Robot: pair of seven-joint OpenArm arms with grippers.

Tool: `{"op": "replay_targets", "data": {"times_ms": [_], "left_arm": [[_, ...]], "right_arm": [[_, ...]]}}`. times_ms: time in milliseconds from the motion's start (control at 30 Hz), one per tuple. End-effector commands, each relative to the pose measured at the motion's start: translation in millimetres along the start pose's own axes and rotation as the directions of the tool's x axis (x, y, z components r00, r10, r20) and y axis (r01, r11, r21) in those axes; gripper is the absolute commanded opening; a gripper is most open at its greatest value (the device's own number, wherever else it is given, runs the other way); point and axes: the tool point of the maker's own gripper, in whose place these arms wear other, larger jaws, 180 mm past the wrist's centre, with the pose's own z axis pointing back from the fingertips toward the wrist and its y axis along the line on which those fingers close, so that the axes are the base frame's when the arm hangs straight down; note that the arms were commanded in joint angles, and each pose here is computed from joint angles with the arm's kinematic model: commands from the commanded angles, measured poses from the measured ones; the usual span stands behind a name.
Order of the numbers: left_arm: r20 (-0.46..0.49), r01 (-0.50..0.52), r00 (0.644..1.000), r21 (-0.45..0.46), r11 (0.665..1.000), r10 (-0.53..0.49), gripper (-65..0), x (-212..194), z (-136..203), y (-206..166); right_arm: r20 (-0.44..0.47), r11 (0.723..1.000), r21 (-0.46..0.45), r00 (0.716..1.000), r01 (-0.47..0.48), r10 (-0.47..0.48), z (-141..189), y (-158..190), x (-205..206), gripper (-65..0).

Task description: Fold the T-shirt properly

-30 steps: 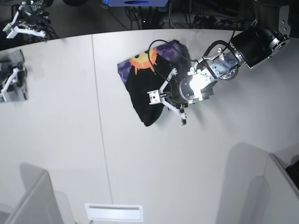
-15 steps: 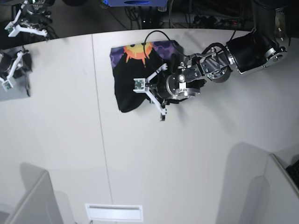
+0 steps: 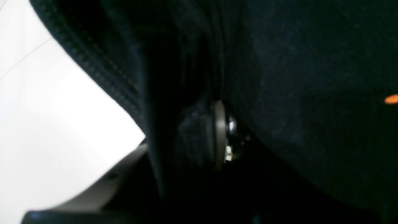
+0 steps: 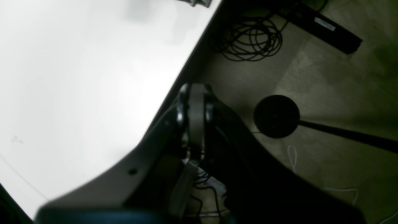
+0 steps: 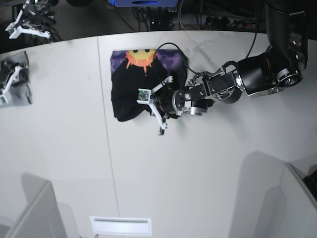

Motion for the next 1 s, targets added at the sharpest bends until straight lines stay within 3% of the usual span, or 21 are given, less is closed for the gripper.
{"op": "replay_targets", "data": {"times_ms": [0,333,500,667,967], "left_arm": [[-0.096,0.026,0.995,-0.029,0.999,-0.029,-65.0,-23,1,-7],[-0.063,0.043,0.997,-0.024,0.999,-0.045,-65.0,-10,4,-6],[-0.049,0.148,0.988,0.004,0.989,-0.148,-65.0,3,11,-3],[-0.083,0.187,0.978,-0.070,0.980,-0.193,-65.0,-13,16,-15],[-0.070,0.110,0.992,0.035,0.993,-0.108,-65.0,-8,23,17]], "right_arm": [[0.036,1.000,-0.001,0.999,-0.010,0.010,3,-2,10,-65.0],[0.043,1.000,0.013,0.999,-0.008,0.007,1,5,13,-65.0],[0.045,1.000,0.010,0.999,-0.007,0.006,1,4,13,-65.0],[0.044,1.000,0.012,0.999,-0.007,0.007,1,4,13,-65.0],[0.047,1.000,0.027,0.999,-0.001,0.000,0,11,14,-65.0]]}}
